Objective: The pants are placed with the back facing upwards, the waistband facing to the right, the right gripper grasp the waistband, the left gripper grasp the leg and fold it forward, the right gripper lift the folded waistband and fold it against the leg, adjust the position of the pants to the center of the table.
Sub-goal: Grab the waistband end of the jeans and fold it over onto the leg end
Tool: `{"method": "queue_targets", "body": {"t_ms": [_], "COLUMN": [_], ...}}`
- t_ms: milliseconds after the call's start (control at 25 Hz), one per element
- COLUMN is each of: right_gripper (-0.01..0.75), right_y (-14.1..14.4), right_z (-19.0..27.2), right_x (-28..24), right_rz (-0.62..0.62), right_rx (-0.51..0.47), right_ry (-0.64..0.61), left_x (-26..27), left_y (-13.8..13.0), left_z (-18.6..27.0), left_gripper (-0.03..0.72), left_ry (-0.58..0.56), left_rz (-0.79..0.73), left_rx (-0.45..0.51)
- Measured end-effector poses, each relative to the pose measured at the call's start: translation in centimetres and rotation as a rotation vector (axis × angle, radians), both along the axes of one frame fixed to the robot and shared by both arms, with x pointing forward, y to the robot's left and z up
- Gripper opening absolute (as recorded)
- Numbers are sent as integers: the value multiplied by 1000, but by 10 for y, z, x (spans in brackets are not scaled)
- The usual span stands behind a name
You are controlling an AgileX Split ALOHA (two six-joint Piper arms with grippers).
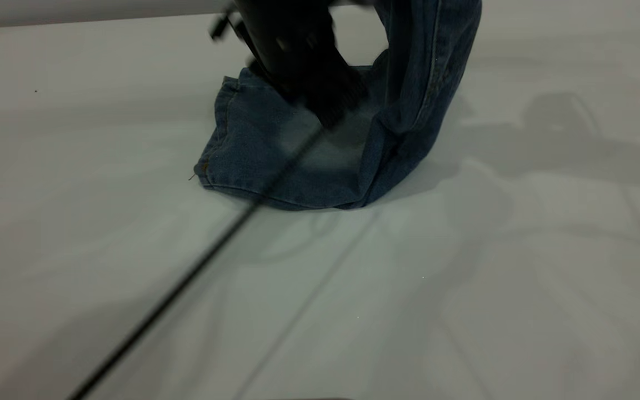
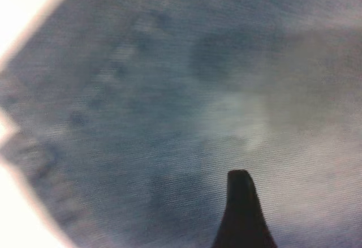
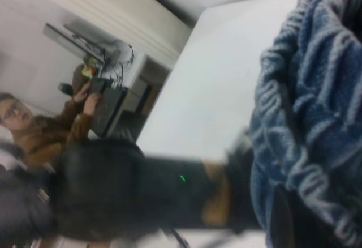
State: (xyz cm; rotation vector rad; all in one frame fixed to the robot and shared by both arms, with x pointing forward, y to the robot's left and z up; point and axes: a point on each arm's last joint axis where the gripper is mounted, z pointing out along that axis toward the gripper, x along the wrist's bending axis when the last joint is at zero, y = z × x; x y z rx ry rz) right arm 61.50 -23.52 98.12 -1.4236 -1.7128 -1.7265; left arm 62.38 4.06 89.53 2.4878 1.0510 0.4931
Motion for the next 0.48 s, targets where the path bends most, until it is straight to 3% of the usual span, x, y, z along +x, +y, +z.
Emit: {"method": "queue_targets", "body": {"t_ms": [240, 480], "right_gripper": [58, 58], "right_y": [3, 52], "right_z": [0, -7], "right_x": [-1, -6], "right_rz": [9, 53], "right_rx": [0, -102], "right_ry": [-1, -20], "left_x": [16, 7], "left_y": [41, 79], "left_z": [62, 163], "left_gripper": [464, 464], "left_ry": [-98, -296], "left_rz": [76, 139], "left_rx": [-13, -106]}}
